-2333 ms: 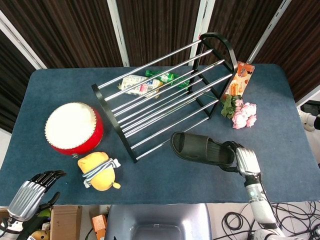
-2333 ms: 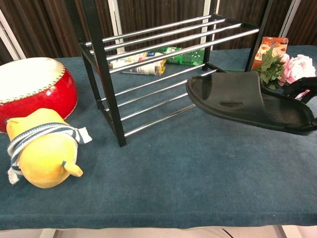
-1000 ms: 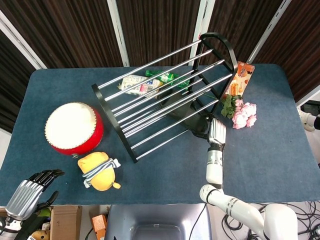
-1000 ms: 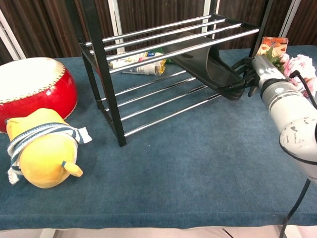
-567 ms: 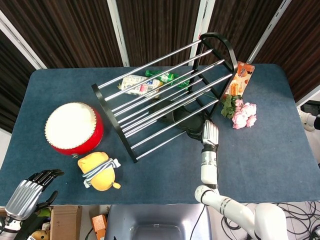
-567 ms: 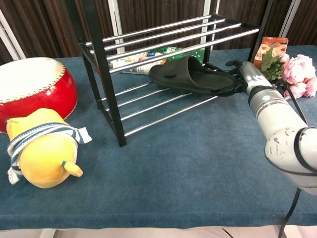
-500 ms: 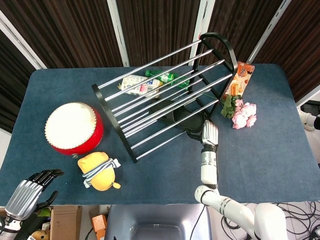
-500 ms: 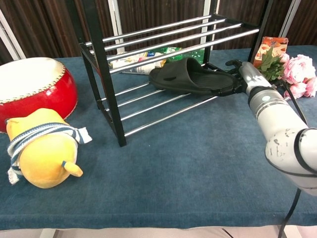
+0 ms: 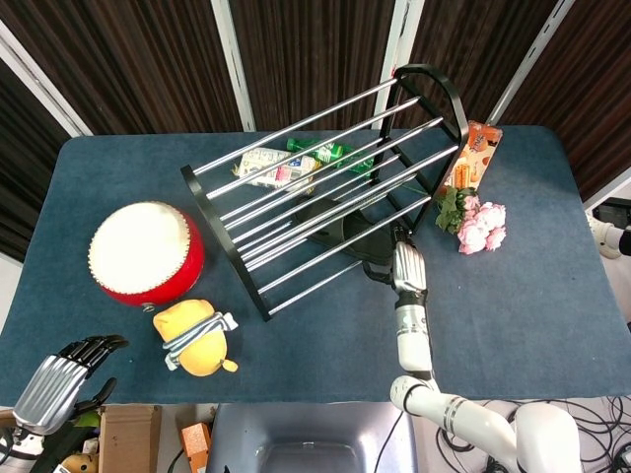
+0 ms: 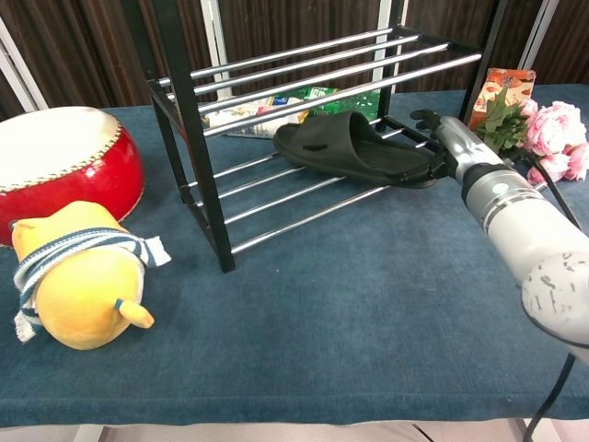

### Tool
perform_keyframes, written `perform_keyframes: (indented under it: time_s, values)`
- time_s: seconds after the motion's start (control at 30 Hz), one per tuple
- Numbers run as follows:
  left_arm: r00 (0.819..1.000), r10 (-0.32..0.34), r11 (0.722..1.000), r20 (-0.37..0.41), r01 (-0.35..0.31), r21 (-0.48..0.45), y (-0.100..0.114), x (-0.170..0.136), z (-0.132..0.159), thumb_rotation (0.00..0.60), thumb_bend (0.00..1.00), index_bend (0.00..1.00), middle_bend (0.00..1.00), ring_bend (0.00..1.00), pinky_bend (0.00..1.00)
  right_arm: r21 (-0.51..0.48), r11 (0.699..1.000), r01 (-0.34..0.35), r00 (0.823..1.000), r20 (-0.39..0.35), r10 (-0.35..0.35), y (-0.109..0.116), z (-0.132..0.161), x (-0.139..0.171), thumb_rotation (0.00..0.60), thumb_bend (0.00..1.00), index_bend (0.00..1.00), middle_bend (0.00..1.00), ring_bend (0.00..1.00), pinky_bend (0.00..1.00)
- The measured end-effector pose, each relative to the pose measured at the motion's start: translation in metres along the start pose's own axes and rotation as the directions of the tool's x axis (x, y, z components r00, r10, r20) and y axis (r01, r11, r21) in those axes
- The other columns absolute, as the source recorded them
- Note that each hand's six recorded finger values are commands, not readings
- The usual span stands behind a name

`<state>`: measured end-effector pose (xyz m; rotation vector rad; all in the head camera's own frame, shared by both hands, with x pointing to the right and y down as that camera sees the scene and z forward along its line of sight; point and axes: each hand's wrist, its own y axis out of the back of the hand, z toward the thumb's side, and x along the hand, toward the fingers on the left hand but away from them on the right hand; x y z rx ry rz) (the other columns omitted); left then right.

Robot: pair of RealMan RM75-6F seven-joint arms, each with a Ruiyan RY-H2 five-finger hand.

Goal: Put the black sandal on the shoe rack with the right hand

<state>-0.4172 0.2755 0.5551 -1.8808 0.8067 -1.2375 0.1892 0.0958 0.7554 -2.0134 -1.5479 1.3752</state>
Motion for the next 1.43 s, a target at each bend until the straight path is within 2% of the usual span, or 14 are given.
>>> perform_keyframes:
  time_s: [0.43, 0.7, 0.83, 0.93, 1.03, 1.17, 1.3, 1.43]
  values:
    - [1.000, -0.003, 1.000, 0.002, 0.003, 0.002, 0.000, 0.000, 0.001, 0.600, 0.40, 0.29, 0.27, 0.27, 0.43, 0.055, 0.996, -0.072, 0.995, -0.072, 0.076, 0.009, 0.001, 0.027, 0.600, 0.15, 0.00, 0.00, 0.00, 0.16]
    - [1.000, -0.014, 1.000, 0.007, 0.014, -0.016, -0.001, 0.000, 0.001, 0.600, 0.40, 0.29, 0.27, 0.27, 0.43, 0.133, 0.988, -0.074, 0.991, -0.104, 0.088, 0.038, -0.013, 0.053, 0.600, 0.14, 0.00, 0.00, 0.00, 0.16]
    - [1.000, 0.005, 1.000, 0.000, -0.005, -0.013, 0.003, -0.001, -0.001, 0.600, 0.40, 0.29, 0.27, 0.27, 0.43, 0.179, 0.980, -0.086, 0.985, -0.133, 0.111, 0.054, -0.022, 0.076, 0.600, 0.14, 0.00, 0.02, 0.02, 0.17]
    - [1.000, 0.022, 1.000, -0.009, -0.023, -0.008, 0.006, -0.001, -0.003, 0.600, 0.40, 0.29, 0.27, 0.27, 0.43, 0.254, 0.962, -0.103, 0.973, -0.175, 0.150, 0.067, -0.031, 0.103, 0.600, 0.14, 0.03, 0.08, 0.08, 0.24]
    - [0.999, 0.036, 0.999, -0.022, -0.036, -0.002, 0.007, -0.001, -0.005, 0.600, 0.40, 0.28, 0.27, 0.27, 0.43, 0.357, 0.930, -0.092, 0.957, -0.228, 0.181, 0.084, -0.041, 0.132, 0.600, 0.14, 0.10, 0.10, 0.09, 0.23]
    - [0.998, 0.050, 0.999, -0.040, -0.049, 0.006, 0.008, -0.001, -0.006, 0.600, 0.40, 0.24, 0.26, 0.27, 0.43, 0.496, 0.868, -0.035, 0.941, -0.277, 0.196, 0.121, -0.060, 0.178, 0.600, 0.14, 0.15, 0.10, 0.09, 0.20]
    - [0.996, 0.069, 0.997, -0.057, -0.066, 0.040, 0.008, -0.002, -0.006, 0.600, 0.40, 0.23, 0.26, 0.26, 0.43, 0.559, 0.829, 0.022, 0.953, -0.261, 0.151, 0.154, -0.078, 0.213, 0.600, 0.14, 0.18, 0.10, 0.09, 0.19]
    - [0.994, 0.077, 0.995, -0.073, -0.072, 0.062, 0.007, -0.004, -0.004, 0.600, 0.40, 0.23, 0.26, 0.26, 0.43, 0.581, 0.812, 0.054, 0.965, -0.240, 0.107, 0.169, -0.086, 0.230, 0.600, 0.14, 0.17, 0.10, 0.09, 0.19]
